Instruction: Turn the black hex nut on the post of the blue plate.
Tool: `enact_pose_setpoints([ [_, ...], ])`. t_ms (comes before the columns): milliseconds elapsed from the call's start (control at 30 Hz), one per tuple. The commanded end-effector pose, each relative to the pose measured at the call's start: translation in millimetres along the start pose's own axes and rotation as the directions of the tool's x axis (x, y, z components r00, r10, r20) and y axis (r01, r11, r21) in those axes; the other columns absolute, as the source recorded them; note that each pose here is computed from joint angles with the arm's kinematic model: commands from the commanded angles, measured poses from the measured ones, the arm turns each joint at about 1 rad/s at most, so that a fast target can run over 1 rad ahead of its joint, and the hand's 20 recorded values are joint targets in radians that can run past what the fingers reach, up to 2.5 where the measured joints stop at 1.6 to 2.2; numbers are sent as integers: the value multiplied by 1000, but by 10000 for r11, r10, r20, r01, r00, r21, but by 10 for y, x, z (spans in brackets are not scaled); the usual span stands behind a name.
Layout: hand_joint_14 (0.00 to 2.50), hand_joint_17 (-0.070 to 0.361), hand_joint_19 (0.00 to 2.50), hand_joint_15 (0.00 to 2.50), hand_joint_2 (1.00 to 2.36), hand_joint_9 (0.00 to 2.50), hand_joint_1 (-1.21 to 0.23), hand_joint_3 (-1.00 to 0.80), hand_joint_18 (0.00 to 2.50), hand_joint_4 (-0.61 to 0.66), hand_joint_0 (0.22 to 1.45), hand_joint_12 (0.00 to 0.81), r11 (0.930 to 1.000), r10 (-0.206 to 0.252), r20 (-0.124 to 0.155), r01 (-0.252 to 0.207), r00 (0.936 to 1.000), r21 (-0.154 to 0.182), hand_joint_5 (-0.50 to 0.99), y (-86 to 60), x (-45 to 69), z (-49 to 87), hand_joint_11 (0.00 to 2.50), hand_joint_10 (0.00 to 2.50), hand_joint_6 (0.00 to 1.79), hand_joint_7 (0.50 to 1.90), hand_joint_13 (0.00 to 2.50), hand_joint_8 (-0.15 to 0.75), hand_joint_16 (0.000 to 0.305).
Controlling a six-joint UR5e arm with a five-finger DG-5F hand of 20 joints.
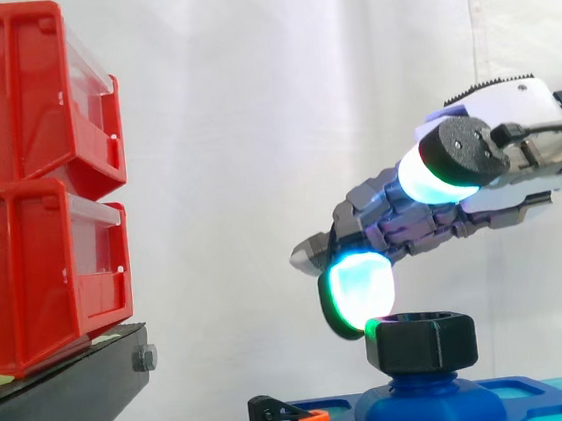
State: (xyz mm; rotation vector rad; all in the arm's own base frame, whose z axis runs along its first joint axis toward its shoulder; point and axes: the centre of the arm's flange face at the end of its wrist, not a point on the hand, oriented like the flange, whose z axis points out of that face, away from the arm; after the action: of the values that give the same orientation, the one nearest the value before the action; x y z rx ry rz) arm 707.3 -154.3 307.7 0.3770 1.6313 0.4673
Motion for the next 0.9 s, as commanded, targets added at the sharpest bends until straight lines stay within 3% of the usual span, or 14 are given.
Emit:
enact_pose_setpoints([
  [0, 0, 109, 148, 0, 1000, 124, -253, -500, 0, 284, 501, 350, 10000, -11, 43, 11, 10000, 36, -162, 8, -90, -44, 0, 0, 502, 1239, 0, 247, 48],
  [167, 0, 109, 146, 0, 1000, 126, -254, -500, 0, 285, 501, 350, 9998, -4, -124, 7, 9999, 202, -161, -6, -135, -109, 0, 0, 502, 1235, 0, 247, 48],
  [333, 0, 109, 147, 0, 1000, 126, -254, -500, 0, 276, 502, 350, 9987, -27, -647, 60, 9979, 512, -162, -29, -96, -186, 0, 0, 503, 1233, 0, 247, 48],
  [467, 0, 109, 147, 0, 1000, 126, -254, -500, 0, 287, 502, 350, 9977, -91, -951, 154, 9954, 653, -170, -32, -60, -214, 0, 0, 503, 1138, 0, 247, 48],
  [567, 0, 109, 148, 0, 1000, 127, -255, -500, 0, 299, 502, 351, 9982, -82, -906, 135, 9958, 579, -181, 54, -144, -218, 0, 0, 504, 1055, 0, 247, 49],
  [667, 0, 109, 148, 0, 1000, 126, -255, -500, 0, 287, 502, 351, 9992, -102, -472, 121, 9988, 393, -192, 165, -364, -150, 0, 0, 504, 977, 0, 247, 49],
  [867, 0, 110, 145, 0, 1000, 123, -257, -500, 0, 253, 502, 352, 9995, -138, -233, 145, 9996, 295, -206, 248, -415, -100, 0, 0, 503, 868, 0, 245, 49],
])
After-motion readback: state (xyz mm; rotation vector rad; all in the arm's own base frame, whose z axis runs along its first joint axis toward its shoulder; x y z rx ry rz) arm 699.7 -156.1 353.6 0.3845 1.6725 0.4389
